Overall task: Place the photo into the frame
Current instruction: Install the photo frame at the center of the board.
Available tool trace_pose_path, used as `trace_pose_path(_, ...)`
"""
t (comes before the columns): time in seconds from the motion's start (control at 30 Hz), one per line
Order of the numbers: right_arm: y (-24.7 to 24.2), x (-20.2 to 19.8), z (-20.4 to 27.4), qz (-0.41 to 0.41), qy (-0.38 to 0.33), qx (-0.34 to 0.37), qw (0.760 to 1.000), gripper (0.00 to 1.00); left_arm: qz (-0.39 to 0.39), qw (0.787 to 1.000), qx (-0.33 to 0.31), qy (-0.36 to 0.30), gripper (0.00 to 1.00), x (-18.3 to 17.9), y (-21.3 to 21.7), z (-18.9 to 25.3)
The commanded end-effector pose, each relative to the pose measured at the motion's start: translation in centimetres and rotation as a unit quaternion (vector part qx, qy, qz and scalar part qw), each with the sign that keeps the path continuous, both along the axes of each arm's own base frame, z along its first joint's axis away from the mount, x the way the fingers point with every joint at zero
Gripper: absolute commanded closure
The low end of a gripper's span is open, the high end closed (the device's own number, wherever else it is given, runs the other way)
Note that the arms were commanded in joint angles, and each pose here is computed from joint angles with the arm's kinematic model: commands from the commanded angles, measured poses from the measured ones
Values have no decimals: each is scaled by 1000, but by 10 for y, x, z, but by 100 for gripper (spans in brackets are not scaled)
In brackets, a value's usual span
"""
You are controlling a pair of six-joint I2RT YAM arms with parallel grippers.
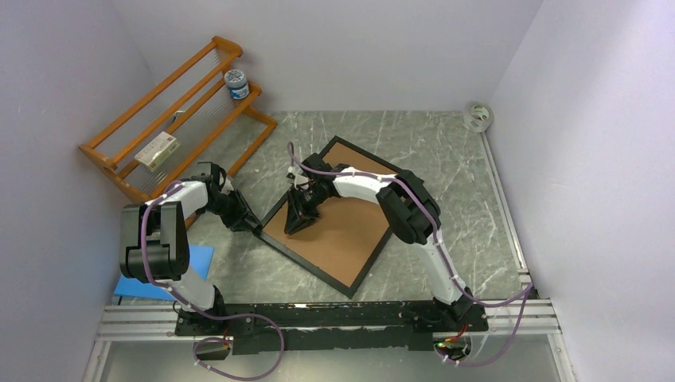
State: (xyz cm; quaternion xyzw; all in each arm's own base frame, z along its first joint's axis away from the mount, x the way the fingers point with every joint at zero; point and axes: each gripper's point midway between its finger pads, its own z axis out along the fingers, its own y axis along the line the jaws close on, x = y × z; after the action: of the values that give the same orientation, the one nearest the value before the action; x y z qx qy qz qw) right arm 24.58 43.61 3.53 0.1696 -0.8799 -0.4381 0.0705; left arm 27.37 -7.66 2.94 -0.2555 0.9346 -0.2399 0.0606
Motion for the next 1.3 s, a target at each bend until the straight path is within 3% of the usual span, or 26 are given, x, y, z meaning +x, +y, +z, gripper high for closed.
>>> trace_pose_path(0.0, -63, 51, -90, -76, -128, -192, 970, 73, -1, 1000, 17, 24, 64, -8, 4, -5)
trace_pose_path(0.17, -54, 65, -45, -80, -188, -160, 966, 72, -2, 1000, -1, 10, 59, -4, -2, 0)
trace_pose_path(0.4, -78, 128, 50, -166, -277, -124, 938, 65, 4, 999, -16, -44, 26, 8, -7, 26)
trace_pose_path(0.53, -119, 173, 78, -231, -300, -135, 916, 53, 4, 998, -1, -64, 14, 7, -3, 38)
trace_pose_path(0.73, -210, 233, 92, -336, -335, -231, 849, 23, 8, 998, -28, -53, 13, -6, -11, 31)
trace_pose_path(0.93, -277, 274, 78, -405, -328, -299, 800, 16, 1, 998, -54, -23, 15, -18, -19, 18)
trace_pose_path(1.13, -306, 297, 51, -422, -287, -304, 805, 15, -13, 996, -87, -10, 15, -24, -29, 11)
trace_pose_path(1.27, -308, 295, 33, -420, -250, -267, 831, 15, -27, 991, -127, -16, 17, -16, -39, 14)
